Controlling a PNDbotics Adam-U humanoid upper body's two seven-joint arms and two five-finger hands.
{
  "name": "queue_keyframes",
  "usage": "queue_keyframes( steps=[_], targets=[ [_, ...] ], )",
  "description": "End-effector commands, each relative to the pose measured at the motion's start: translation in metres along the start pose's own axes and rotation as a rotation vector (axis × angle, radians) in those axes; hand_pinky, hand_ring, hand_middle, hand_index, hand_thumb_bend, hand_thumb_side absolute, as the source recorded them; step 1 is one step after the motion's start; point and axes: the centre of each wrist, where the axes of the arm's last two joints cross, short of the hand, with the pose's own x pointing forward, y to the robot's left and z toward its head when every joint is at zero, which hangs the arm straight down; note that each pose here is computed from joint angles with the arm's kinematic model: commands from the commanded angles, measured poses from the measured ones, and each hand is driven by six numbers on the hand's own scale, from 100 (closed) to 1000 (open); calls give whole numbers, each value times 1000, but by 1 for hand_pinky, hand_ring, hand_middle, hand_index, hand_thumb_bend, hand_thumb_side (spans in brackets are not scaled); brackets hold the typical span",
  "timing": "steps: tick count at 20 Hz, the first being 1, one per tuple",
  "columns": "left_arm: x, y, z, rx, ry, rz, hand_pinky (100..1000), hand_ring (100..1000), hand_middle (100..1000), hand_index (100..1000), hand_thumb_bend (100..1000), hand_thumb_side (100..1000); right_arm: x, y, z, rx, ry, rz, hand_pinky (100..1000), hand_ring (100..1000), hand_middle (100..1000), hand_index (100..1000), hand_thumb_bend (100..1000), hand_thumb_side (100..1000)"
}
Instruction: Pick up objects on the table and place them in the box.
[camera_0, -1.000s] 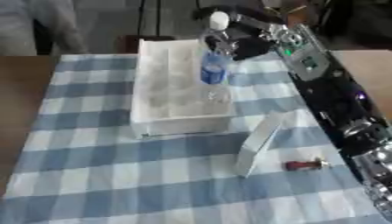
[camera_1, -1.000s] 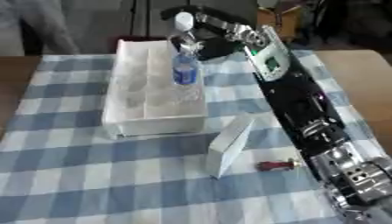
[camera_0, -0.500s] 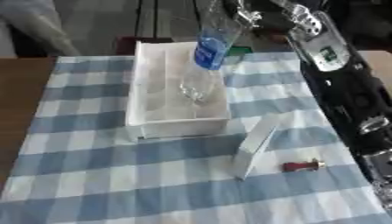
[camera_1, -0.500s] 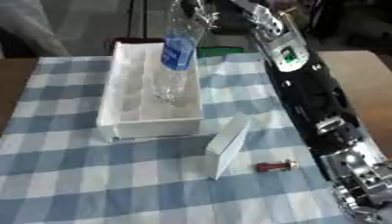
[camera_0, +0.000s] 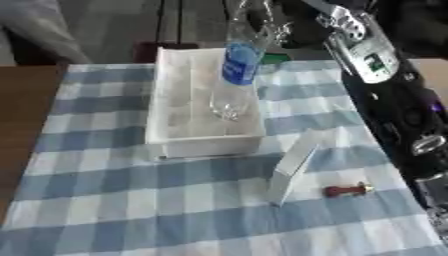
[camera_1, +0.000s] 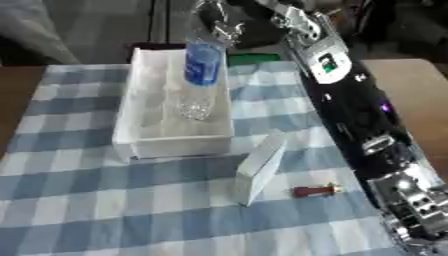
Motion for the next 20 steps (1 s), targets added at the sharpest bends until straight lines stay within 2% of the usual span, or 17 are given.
queue_keyframes(
  steps=[1,2,3,4,5,6,7,8,9,10,12,15,16,18,20],
  targets=[
    [7,2,-7,-30,-14,-12,528,729,774,881,733,655,0,-2,-8,95,-76,121,834,716,886,990,100,443],
    [7,2,-7,-31,-15,-11,528,729,774,881,733,655,-2,2,-9,112,-84,142,834,716,886,990,100,443],
    [7,1,-8,-31,-15,-10,528,730,774,882,733,655,-3,5,-10,131,-96,164,932,805,944,1000,100,575],
    [7,1,-8,-34,-15,-8,528,730,774,882,733,655,-2,10,-12,184,-125,206,932,805,944,1000,100,575],
    [7,1,-9,-35,-14,-7,528,730,774,882,733,656,-3,14,-12,224,-149,241,1000,875,983,1000,100,655],
    [7,1,-9,-38,-14,-6,528,730,774,882,734,656,-1,17,-15,309,-173,292,1000,998,1000,1000,170,817],
    [7,1,-9,-39,-13,-5,528,730,774,882,734,656,2,19,-18,371,-185,326,1000,1000,1000,1000,201,875],
    [7,1,-9,-40,-13,-4,528,730,774,882,734,656,5,20,-20,426,-190,355,1000,1000,1000,1000,201,875],
    [7,1,-9,-40,-12,-4,528,730,774,882,735,656,8,19,-22,466,-192,380,1000,1000,1000,1000,358,949],
    [7,1,-9,-40,-12,-5,528,730,774,882,735,656,15,14,-26,524,-192,435,1000,1000,1000,1000,374,943],
    [7,1,-8,-39,-12,-6,528,730,774,882,735,656,28,6,-31,568,-193,523,1000,1000,1000,1000,464,940],
    [7,1,-8,-40,-12,-6,528,731,774,883,735,656,36,3,-33,558,-187,594,1000,1000,1000,1000,426,920],
    [7,1,-8,-40,-13,-6,528,730,774,883,735,656,35,4,-31,552,-178,599,1000,1000,1000,1000,380,920],
    [7,1,-8,-39,-14,-6,528,730,774,883,735,655,31,6,-29,539,-162,601,1000,1000,1000,1000,359,910],
    [7,2,-7,-37,-14,-7,527,731,773,883,735,656,26,6,-24,503,-149,596,1000,1000,1000,1000,313,832]
  ],
)
